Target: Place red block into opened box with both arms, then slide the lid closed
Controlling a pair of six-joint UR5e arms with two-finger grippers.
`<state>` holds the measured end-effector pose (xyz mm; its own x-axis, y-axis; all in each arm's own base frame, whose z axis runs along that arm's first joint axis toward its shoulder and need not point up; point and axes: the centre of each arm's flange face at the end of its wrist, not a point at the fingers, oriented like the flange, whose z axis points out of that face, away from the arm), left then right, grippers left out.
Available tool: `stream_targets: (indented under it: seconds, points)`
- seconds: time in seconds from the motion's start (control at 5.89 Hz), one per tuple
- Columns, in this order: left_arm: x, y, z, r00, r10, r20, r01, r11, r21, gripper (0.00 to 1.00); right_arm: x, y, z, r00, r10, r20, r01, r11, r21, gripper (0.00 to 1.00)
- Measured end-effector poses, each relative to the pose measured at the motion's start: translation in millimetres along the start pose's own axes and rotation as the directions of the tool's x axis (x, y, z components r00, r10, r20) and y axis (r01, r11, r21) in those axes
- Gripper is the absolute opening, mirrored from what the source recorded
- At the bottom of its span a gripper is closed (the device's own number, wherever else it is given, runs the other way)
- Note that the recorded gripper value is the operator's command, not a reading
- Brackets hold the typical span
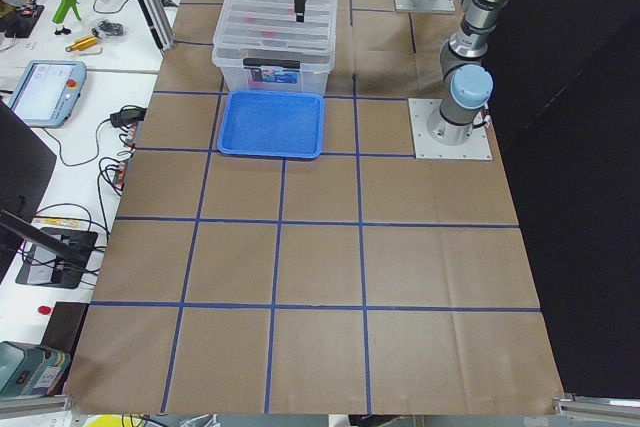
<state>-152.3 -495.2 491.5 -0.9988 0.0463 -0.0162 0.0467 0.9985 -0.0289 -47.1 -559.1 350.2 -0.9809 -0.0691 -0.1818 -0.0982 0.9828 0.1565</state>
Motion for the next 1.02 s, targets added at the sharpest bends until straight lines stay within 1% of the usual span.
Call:
stream_targets:
  seconds: [0.17, 0.34, 0.51, 0.85, 1.02]
  points:
    - [0.4, -0.4, 0.8, 1.0, 0.001, 0.0, -0.001, 1.0, -0.002, 0.98, -2.1, -0.4, -2.5, 1.0, -0.003, -0.001, 0.003, 1.0, 0.006, 1.0]
    - [0.6, -0.5, 1.1, 1.0, 0.001, 0.0, -0.001, 1.0, -0.002, 0.98, -18.4, -0.8, -11.8, 1.0, -0.008, -0.015, 0.008, 1.0, 0.026, 1.0]
    - [0.7, -0.6, 1.2, 1.0, 0.001, 0.0, -0.001, 1.0, -0.002, 0.98, -51.3, -2.0, -26.5, 0.999, 0.01, -0.037, -0.008, 0.998, 0.059, 1.0]
    - [1.2, -1.2, 2.1, 1.0, 0.002, 0.0, -0.002, 1.0, -0.003, 0.98, -116.5, -6.9, -64.8, 0.993, 0.09, -0.071, -0.081, 0.988, 0.128, 1.0]
    - [1.2, -1.8, 2.6, 1.0, 0.002, 0.0, -0.002, 1.0, -0.003, 0.98, -140.4, -4.2, -81.1, 0.988, 0.14, -0.07, -0.13, 0.983, 0.131, 1.0]
